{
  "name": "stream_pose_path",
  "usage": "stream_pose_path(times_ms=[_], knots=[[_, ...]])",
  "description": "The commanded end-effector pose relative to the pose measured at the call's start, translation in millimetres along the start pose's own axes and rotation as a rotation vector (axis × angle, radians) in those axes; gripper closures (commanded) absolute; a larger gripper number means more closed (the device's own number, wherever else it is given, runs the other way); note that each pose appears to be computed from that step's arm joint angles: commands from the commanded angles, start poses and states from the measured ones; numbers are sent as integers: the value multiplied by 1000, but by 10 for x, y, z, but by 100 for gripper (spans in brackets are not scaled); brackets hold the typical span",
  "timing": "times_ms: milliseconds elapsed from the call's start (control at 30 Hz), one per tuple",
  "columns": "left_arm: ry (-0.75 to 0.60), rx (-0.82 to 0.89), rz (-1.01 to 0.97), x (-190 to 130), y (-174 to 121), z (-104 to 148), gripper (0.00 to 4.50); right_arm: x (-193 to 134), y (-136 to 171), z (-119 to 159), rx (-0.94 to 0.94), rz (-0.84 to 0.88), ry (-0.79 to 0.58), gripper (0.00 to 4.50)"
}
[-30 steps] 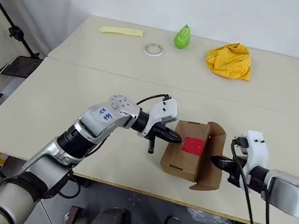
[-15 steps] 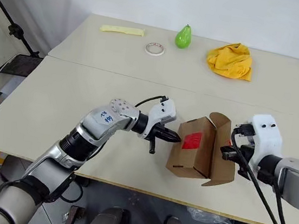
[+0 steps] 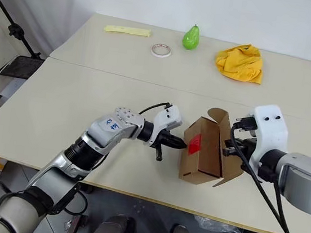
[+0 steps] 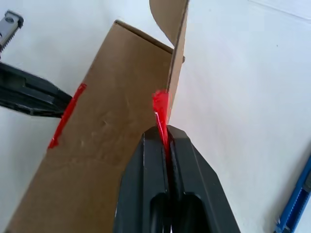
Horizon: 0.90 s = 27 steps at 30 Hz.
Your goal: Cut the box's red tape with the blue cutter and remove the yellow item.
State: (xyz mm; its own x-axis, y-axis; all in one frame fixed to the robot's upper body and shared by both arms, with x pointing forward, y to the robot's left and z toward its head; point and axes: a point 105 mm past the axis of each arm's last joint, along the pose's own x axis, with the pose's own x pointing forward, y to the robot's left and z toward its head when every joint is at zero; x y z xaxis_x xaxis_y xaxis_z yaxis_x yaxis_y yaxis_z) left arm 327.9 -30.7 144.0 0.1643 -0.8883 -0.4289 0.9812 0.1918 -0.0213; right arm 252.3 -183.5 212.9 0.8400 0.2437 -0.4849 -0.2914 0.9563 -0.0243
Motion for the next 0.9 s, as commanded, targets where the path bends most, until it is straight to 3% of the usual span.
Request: stream_pose_path(times_ms=[33,267,600,900], knots=[[-103,41,-17,50,-66,229,450,14,171,-85,-21,45,28,448],[-84,51,-12,79,-71,122,450,93,264,-59,-16,15,6,448],[-67,60,-3,98,-22,35,450,72,222,193,-76,-15,-53,448],[-166,34,-142,-113,-145,260,450,20,226,157,-104,-43,-53,448]])
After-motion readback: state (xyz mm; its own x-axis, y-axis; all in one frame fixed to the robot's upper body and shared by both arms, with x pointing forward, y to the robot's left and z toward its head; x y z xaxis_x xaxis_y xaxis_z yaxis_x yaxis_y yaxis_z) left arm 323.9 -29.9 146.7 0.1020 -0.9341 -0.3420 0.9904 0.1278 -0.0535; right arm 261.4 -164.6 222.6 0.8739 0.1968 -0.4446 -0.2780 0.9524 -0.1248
